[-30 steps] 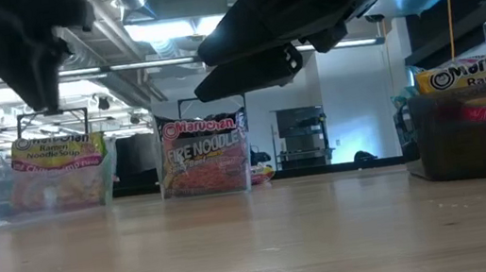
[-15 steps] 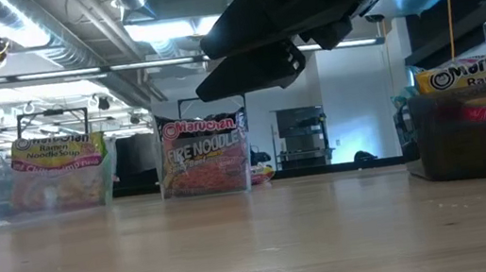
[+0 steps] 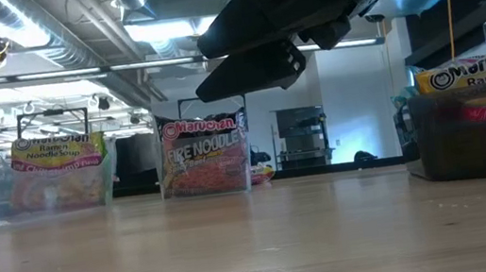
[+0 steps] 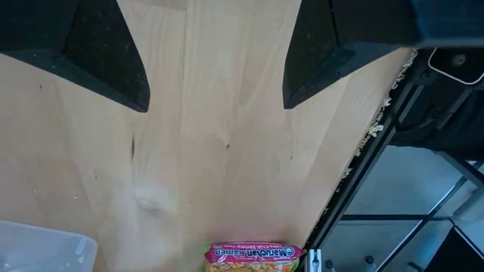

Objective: Sort Maruchan noodles
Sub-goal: Put the green noodle pack into the left transparent bin

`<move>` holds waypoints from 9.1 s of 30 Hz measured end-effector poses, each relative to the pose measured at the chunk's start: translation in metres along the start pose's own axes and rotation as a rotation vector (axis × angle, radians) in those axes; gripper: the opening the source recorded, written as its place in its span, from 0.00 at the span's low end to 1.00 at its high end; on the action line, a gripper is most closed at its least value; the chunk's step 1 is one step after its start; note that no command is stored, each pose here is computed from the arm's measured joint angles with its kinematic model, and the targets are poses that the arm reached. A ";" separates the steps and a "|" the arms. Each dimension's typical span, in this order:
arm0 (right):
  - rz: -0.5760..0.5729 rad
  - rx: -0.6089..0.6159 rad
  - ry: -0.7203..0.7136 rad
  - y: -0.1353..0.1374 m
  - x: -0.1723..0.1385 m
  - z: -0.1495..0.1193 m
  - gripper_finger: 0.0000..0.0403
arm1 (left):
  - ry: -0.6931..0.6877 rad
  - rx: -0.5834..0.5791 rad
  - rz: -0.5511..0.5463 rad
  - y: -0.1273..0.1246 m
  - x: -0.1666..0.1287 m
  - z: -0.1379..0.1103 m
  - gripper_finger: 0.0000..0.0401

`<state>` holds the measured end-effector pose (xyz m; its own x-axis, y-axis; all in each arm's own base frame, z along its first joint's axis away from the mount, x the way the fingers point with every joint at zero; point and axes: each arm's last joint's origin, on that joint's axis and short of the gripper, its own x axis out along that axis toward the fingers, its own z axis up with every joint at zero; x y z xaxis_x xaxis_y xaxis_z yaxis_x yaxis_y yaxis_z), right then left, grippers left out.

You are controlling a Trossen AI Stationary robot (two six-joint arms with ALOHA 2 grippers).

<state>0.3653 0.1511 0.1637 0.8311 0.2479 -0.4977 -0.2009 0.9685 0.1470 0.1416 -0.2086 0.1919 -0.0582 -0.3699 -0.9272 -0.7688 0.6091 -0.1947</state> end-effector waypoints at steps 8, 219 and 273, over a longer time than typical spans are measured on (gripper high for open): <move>-0.001 0.009 0.001 0.000 0.000 0.000 0.70 | 0.048 0.016 0.094 -0.006 0.030 0.002 0.46; -0.180 -0.025 0.031 0.014 0.044 0.012 0.26 | -0.650 0.824 -0.380 -0.055 -0.086 0.084 0.60; -0.276 -0.002 0.001 0.012 0.052 0.004 0.63 | -0.684 0.868 0.088 -0.049 -0.062 0.109 0.31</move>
<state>0.4084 0.1758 0.1434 0.8542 -0.0249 -0.5193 0.0317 0.9995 0.0041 0.2521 -0.1391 0.2239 0.4792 0.0012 -0.8777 -0.0564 0.9980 -0.0294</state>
